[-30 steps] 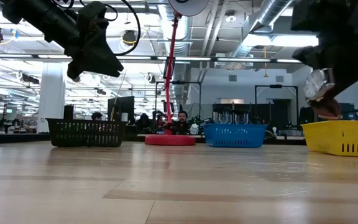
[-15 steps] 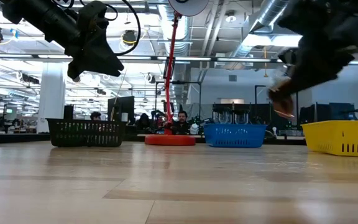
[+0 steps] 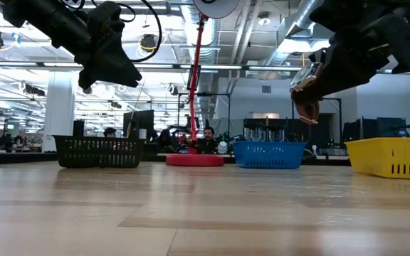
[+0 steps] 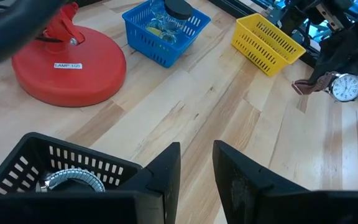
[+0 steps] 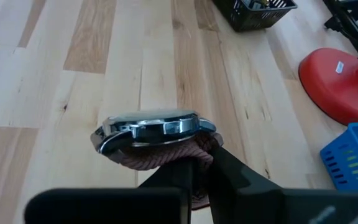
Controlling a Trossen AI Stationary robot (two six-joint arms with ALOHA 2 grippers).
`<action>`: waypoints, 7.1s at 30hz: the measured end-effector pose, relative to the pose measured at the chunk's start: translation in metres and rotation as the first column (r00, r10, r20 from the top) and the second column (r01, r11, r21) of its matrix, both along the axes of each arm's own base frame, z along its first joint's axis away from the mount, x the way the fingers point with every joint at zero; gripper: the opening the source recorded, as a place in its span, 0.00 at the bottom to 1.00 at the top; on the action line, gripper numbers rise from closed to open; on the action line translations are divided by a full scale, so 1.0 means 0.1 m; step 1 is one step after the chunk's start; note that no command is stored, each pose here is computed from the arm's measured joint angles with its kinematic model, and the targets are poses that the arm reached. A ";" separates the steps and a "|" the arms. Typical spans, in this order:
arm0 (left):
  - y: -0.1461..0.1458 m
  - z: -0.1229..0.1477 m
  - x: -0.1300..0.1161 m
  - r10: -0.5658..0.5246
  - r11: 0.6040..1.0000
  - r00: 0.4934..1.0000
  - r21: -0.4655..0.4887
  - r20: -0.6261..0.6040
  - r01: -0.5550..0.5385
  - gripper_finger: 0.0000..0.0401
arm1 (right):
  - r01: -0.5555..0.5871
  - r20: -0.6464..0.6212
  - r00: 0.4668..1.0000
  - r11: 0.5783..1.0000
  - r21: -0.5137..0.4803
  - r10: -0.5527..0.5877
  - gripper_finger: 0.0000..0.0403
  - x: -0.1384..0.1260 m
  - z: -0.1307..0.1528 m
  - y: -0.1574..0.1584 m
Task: Pick & Place Office items
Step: Put the brown wristwatch into the black basket, then return to Home Position
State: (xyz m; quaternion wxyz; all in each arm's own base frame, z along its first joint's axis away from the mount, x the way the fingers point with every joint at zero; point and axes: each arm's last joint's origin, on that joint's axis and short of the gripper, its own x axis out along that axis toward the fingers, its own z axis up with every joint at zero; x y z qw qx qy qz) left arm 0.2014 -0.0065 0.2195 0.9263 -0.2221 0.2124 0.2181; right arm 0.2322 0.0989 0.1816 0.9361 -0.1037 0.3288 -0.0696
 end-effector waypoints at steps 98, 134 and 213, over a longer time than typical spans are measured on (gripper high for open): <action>-0.62 -0.43 0.96 -0.445 0.850 0.873 0.399 0.197 0.343 0.19 | -0.115 0.457 0.889 0.961 0.251 -0.013 0.09 1.06 0.16 -0.18; -0.30 0.04 0.49 -0.304 0.867 0.953 0.412 -0.011 0.281 0.05 | -0.029 0.181 0.983 0.953 0.303 -0.027 0.50 0.93 -0.11 -0.09; 0.11 -0.24 -0.52 0.009 0.940 0.976 0.332 0.219 -0.083 0.01 | 0.117 0.146 0.975 0.945 0.305 -0.167 0.14 0.71 0.31 -0.51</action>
